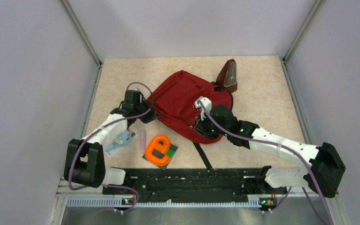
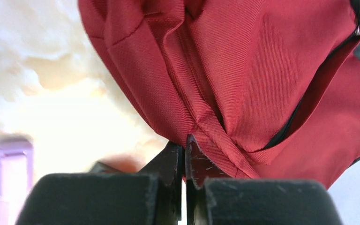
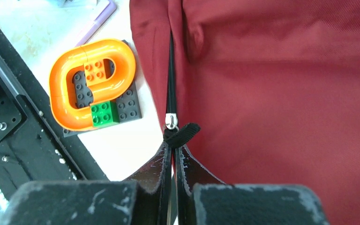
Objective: Pack the student bag
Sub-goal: Zip the student bag at the center of the board.
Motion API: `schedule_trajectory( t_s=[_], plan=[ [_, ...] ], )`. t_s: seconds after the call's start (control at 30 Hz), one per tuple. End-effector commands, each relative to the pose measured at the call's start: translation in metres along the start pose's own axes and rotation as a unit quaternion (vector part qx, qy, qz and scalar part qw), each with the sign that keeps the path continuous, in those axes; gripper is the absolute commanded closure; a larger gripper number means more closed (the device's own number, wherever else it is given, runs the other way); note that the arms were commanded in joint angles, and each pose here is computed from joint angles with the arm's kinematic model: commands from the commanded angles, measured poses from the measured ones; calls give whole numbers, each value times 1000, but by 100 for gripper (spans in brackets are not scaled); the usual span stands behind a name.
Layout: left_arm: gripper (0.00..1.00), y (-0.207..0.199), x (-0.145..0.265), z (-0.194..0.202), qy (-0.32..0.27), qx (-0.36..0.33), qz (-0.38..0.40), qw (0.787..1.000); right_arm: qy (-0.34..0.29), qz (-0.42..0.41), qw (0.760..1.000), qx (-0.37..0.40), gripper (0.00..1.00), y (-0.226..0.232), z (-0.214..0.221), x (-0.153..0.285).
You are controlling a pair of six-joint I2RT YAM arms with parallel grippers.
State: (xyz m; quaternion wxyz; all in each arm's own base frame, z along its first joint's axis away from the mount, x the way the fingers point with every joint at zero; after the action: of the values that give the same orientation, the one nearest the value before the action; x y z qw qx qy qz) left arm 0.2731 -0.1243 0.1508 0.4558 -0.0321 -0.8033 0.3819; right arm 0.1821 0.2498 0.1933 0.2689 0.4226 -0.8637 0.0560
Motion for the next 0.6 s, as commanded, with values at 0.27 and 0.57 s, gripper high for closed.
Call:
schedule_trajectory(
  t_s=[0.27,0.57],
  plan=[
    [100,-4,-19,-131,-114,-56,-28,991,-3,50,999,-13,100,-6,1,39],
    [44,-9,1,-126,-101,-72,-39,991,-19,28,999,14,100,-2,-24,10]
  ],
)
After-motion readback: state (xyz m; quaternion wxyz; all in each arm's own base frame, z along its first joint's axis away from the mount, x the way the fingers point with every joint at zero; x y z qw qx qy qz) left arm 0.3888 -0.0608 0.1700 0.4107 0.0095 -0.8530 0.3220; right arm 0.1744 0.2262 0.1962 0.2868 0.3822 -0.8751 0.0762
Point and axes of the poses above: each gripper's point midway between its finger pads, its own x axis back along the fingers, its own y axis along the line the jaws close on, z = x × y, the point moved 7 cm from there along x, back along the fingers, and after that the axes turned 1 degree about x, right-handed, at the moved point
